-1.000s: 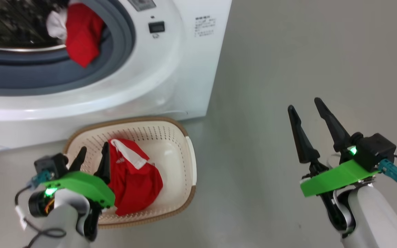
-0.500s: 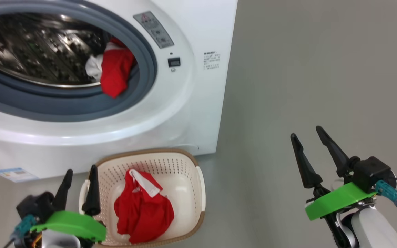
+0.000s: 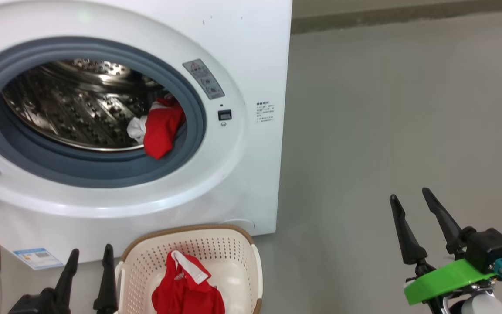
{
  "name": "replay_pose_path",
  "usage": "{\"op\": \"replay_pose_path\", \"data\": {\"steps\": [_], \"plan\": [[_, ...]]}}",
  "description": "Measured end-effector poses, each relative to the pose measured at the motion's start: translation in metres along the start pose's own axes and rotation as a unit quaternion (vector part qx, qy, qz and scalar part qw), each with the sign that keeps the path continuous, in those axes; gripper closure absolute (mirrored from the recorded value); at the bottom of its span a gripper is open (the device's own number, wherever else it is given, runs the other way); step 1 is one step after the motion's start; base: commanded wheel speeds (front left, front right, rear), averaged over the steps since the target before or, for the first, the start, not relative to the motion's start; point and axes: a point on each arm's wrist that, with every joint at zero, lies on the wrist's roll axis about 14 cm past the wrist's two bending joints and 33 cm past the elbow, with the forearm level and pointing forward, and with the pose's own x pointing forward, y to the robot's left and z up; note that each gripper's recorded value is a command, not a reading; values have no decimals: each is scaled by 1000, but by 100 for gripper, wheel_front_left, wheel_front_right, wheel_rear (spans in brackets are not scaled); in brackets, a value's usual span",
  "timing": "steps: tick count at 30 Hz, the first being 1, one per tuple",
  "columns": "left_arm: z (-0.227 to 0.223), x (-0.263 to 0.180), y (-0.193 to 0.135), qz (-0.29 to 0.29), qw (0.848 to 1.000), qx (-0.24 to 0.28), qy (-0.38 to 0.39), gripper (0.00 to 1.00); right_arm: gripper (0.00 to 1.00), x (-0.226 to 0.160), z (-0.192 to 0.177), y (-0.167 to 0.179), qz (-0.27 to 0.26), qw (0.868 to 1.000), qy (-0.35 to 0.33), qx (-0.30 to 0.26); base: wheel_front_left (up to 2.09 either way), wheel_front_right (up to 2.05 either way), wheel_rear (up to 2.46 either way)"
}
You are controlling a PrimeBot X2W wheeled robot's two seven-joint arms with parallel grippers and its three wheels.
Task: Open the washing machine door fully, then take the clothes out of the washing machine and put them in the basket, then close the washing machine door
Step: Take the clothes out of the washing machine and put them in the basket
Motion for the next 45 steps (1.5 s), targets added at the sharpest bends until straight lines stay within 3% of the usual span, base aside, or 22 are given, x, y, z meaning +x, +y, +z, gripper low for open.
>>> {"op": "replay_pose_path", "data": {"steps": [13,45], "plan": [[23,-28,3,0,999,19,-37,0,0,-28,10,-5,-11,1000,-14,-15,0,0,0],[22,-33,9,8,999,16,-36,0,0,-34,8,-8,-12,1000,-9,-22,0,0,0]]}}
